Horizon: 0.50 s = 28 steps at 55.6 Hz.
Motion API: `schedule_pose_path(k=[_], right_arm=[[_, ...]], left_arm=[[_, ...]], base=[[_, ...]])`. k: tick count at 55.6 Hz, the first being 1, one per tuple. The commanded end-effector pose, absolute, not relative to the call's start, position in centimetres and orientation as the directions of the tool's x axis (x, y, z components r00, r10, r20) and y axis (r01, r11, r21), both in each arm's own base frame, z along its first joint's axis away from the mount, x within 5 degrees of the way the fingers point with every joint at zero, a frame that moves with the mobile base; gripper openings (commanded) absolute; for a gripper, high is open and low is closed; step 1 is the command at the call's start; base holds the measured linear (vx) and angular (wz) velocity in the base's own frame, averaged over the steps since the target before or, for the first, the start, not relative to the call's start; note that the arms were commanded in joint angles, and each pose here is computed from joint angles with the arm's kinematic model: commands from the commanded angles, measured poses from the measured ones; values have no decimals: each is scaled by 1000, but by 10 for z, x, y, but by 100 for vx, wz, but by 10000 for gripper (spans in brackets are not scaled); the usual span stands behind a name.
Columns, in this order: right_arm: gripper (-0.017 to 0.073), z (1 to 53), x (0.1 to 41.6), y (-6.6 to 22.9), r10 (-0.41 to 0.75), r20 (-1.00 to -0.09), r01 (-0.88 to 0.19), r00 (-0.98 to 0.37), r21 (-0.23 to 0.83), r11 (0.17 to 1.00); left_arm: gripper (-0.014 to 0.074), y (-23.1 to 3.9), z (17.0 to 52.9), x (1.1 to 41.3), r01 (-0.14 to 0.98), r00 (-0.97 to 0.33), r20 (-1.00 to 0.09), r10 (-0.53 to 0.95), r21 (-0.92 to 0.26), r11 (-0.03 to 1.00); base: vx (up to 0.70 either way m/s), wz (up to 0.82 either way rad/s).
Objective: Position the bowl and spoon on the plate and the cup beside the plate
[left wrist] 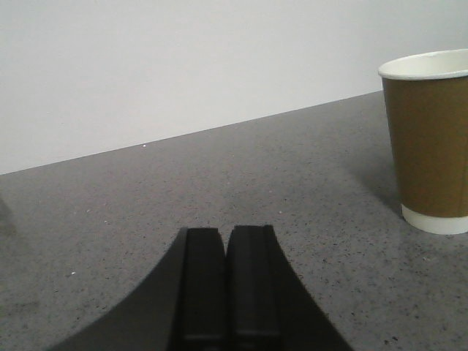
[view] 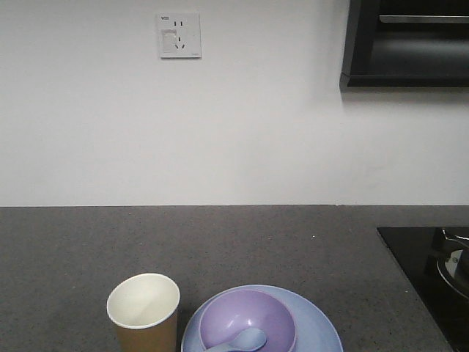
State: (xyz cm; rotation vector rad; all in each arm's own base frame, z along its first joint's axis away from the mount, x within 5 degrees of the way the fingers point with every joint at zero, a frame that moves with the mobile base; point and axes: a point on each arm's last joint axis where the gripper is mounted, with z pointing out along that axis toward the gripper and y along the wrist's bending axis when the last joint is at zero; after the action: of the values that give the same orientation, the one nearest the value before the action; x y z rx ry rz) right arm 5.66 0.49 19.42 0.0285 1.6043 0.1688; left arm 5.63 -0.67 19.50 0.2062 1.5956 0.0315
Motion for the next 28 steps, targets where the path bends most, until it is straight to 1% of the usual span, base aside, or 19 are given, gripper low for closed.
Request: schedule_pose_path(k=[1, 28], right_arm=[[-1, 202, 56, 5, 116, -992, -101, 53, 110, 989], [-1, 202, 56, 5, 116, -992, -101, 53, 110, 989]], left_arm=[[0, -5, 212, 55, 81, 89, -989, 120, 127, 989], [0, -5, 212, 55, 81, 89, -989, 120, 127, 989]], base=[[0, 0], [0, 0]])
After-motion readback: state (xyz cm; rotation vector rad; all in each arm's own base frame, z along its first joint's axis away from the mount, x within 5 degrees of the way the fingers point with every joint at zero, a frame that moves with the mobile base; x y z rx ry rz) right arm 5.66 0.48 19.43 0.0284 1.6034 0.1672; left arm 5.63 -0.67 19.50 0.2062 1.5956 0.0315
